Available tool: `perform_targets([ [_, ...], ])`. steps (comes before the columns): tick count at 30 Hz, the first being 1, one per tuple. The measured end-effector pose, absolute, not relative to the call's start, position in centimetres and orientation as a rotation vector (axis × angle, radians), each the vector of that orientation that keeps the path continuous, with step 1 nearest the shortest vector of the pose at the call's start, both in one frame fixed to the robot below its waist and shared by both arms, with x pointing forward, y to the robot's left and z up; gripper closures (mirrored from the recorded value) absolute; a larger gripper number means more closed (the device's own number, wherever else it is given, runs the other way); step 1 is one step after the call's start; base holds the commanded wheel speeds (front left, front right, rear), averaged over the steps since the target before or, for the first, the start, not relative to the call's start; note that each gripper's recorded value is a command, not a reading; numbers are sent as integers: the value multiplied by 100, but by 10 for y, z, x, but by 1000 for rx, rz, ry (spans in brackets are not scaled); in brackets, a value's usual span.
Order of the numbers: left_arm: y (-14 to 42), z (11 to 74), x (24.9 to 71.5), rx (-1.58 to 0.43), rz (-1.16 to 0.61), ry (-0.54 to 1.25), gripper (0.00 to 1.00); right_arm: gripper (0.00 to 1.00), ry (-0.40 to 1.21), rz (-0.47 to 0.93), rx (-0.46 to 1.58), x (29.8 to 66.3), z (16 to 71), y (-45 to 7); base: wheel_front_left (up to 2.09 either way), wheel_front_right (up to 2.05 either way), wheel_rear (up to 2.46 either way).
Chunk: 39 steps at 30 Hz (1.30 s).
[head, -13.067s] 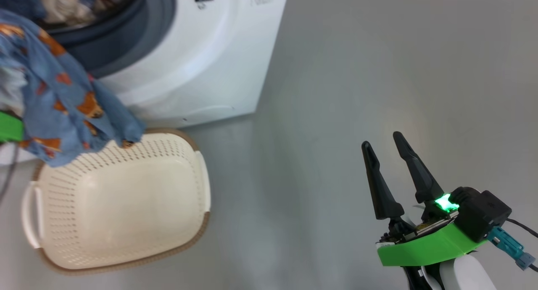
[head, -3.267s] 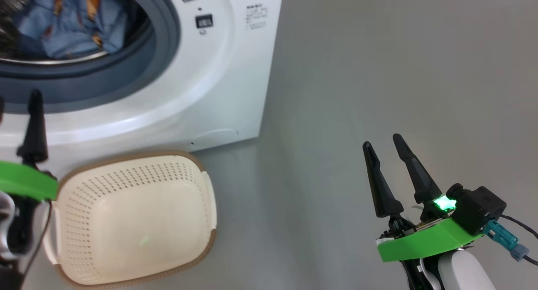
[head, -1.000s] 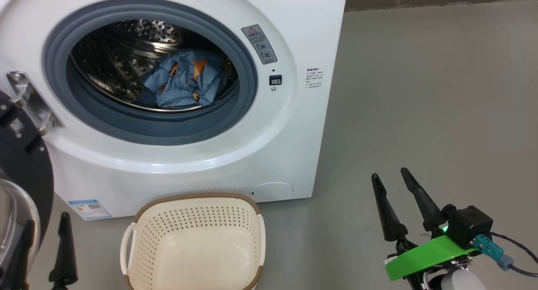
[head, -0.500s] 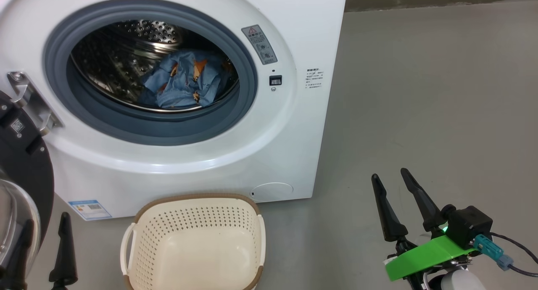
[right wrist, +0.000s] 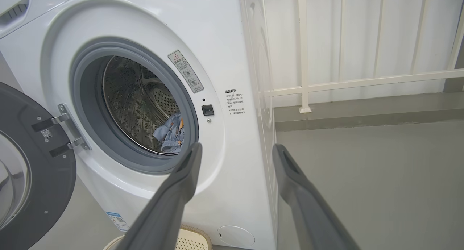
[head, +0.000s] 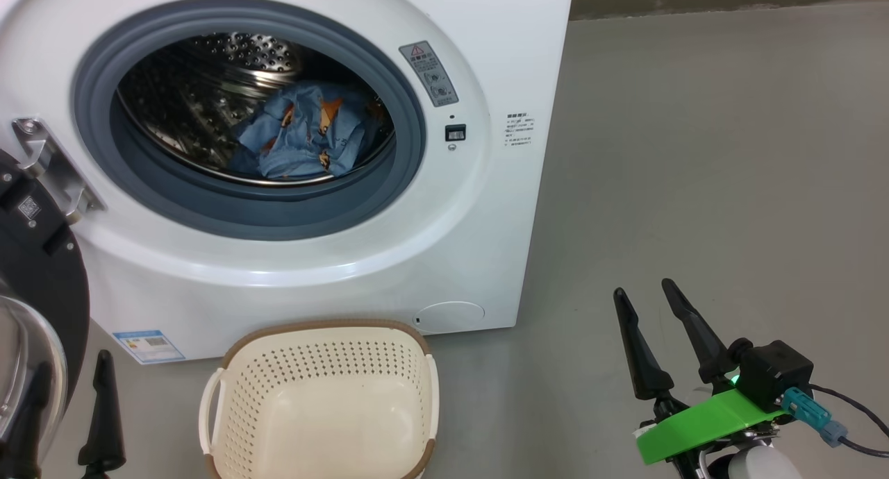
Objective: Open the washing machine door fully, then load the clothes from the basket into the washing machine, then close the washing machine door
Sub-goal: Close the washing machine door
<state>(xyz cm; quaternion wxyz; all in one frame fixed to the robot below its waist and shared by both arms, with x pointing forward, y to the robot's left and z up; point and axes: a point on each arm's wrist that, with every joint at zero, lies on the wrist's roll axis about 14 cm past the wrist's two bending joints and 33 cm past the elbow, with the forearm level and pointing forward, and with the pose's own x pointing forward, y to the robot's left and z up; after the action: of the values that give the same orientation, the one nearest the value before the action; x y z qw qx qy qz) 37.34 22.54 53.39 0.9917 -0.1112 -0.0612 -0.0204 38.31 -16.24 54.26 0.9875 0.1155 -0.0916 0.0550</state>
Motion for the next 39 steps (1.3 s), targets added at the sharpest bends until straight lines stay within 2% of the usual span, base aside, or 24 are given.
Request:
perform_targets([
  [7, 226, 535, 373, -223, -39, -128, 0, 0, -184, 110, 232, 383, 543, -163, -77, 77, 0],
  [22, 226, 534, 370, -225, -44, -124, 0, 0, -185, 108, 229, 382, 543, -164, -153, 153, 0],
  [39, 227, 533, 369, -224, -40, -121, 0, 0, -181, 113, 228, 383, 542, -162, -18, 18, 0],
])
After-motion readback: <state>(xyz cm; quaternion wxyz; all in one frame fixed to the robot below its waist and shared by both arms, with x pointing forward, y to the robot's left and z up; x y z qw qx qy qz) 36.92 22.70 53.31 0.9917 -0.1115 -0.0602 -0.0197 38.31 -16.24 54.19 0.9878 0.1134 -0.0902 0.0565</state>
